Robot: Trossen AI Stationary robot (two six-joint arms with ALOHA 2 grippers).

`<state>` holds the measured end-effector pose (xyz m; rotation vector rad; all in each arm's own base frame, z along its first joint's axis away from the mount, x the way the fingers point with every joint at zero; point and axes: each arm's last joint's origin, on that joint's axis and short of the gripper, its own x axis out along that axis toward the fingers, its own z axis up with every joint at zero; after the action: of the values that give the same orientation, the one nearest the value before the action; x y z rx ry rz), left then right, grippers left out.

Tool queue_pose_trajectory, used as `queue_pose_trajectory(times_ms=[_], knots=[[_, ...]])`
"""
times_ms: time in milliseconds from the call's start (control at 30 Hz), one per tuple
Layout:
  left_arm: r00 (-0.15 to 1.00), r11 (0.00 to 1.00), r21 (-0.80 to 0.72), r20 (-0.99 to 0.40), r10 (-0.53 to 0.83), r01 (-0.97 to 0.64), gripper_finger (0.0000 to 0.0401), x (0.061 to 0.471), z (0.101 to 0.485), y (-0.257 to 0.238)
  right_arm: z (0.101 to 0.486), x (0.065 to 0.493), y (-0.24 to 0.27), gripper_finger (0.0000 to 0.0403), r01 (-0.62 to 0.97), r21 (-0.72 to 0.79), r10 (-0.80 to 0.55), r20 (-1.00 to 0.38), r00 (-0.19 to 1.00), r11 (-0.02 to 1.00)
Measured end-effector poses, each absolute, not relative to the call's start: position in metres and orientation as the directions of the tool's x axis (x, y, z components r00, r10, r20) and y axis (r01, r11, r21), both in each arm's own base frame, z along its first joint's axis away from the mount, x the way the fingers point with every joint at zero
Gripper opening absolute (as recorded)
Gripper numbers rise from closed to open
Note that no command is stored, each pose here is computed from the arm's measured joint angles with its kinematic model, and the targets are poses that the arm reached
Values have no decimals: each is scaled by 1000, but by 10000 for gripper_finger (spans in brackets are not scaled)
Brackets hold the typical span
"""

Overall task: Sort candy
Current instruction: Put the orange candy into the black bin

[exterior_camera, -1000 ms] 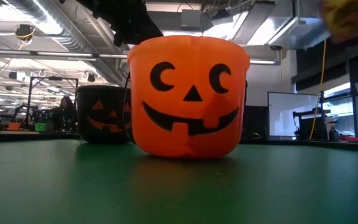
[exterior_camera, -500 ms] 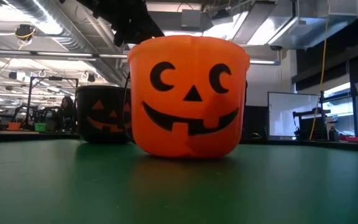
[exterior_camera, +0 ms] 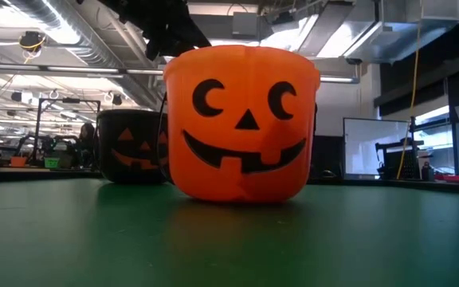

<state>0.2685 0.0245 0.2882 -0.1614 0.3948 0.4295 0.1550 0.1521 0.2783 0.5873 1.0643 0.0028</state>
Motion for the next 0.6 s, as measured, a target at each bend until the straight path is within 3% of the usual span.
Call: queue_pose_trajectory(times_ms=[133, 200, 467, 600], knots=[[835, 898, -69, -405, 373, -435, 174, 268, 288, 24, 289, 185, 123, 147, 297, 280, -14, -706, 709, 913], [835, 898, -69, -405, 373, -435, 174, 268, 288, 24, 290, 199, 103, 147, 355, 187, -149, -663, 733, 916], [834, 899, -66, -407, 373, -434, 174, 268, 288, 24, 265, 255, -14, 147, 572, -53, -428, -720, 546, 819], [833, 899, -65, -408, 373, -434, 174, 268, 288, 24, 243, 274, -73, 147, 586, -2, -385, -754, 531, 810]])
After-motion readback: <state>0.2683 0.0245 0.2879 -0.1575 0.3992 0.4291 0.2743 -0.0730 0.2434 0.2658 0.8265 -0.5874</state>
